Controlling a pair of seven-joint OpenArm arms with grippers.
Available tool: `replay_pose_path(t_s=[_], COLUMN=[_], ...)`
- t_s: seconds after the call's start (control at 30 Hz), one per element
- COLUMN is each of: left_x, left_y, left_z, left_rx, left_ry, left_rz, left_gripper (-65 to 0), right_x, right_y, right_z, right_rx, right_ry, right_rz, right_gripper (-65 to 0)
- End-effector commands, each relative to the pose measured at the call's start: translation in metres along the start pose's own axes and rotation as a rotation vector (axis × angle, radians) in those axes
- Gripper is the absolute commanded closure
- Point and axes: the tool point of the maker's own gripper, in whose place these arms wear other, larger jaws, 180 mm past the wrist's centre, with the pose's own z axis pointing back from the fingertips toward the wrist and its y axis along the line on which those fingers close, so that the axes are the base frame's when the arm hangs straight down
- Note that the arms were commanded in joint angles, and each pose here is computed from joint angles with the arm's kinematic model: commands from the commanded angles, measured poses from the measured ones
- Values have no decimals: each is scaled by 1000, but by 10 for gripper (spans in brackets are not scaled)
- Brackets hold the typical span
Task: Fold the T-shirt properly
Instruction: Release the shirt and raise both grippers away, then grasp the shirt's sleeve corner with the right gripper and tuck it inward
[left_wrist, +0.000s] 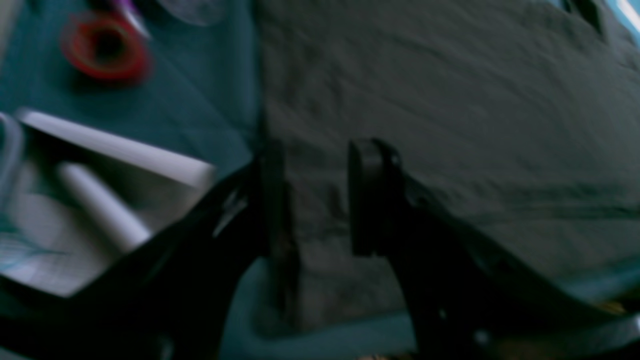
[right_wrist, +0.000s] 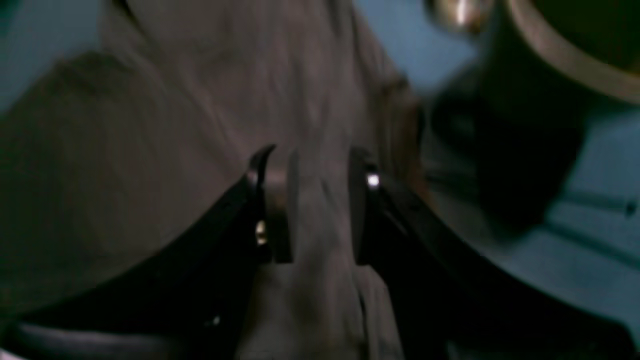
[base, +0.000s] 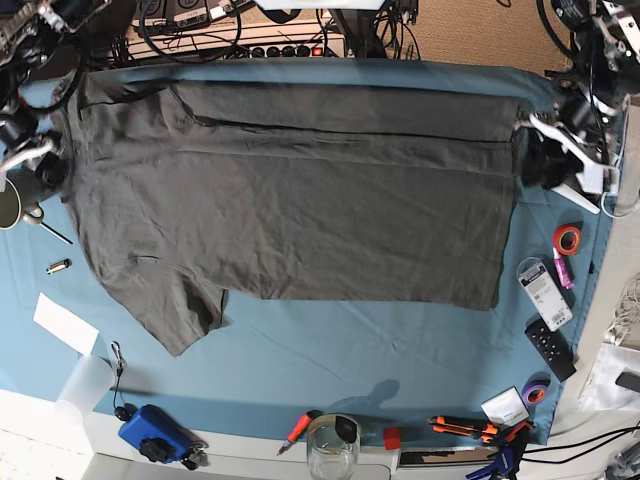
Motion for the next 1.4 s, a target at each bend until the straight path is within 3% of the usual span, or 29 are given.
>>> replay_pose_path(t_s=[0.0, 0.1, 0.23, 0.4, 0.6, 0.67, 0.73, 0.83, 0.97, 1.07, 1.2, 1.37], left_x=[15, 16, 12, -5, -9, -7, -7, -7, -7, -7, -7, -7], left_y=[4, 16, 8, -20, -30, -28, -27, -26, -26, -27, -26, -26], left_z=[1, -5, -21, -51, -69, -69, -69, -69, -69, -69, -69, -69], left_rx=[20, 70, 27, -10, 32, 50, 56, 57, 56, 56, 57, 57], left_ry=[-47, -47, -27, 71, 119, 118, 118, 120, 120, 120, 120, 120], left_rz=[-7, 27, 44, -84, -164, -160, -163, -163, -164, -163, -164, -164], left_gripper=[-219, -219, -219, -220, -220, -220, -220, -220, -220, -220, -220, -220], right_x=[30, 49, 62, 82, 130, 144, 149, 153, 155, 155, 137, 109], right_y=[0, 1, 15, 33, 44, 42, 35, 29, 31, 34, 34, 40], right_z=[5, -5, -37, -85, -117, -126, -135, -148, -158, -168, -190, -207], right_rx=[-8, -52, -98, -125, -113, -100, -91, -62, -21, -45, -142, -190], right_ry=[-87, -132, -105, -61, -96, -103, -83, -81, -83, -69, 1, 92], right_rz=[44, 71, 147, 194, 155, 118, 73, 27, 39, 99, 217, 321], right_gripper=[-174, -174, -174, -175, -175, -208, -261, -265, -265, -265, -264, -264])
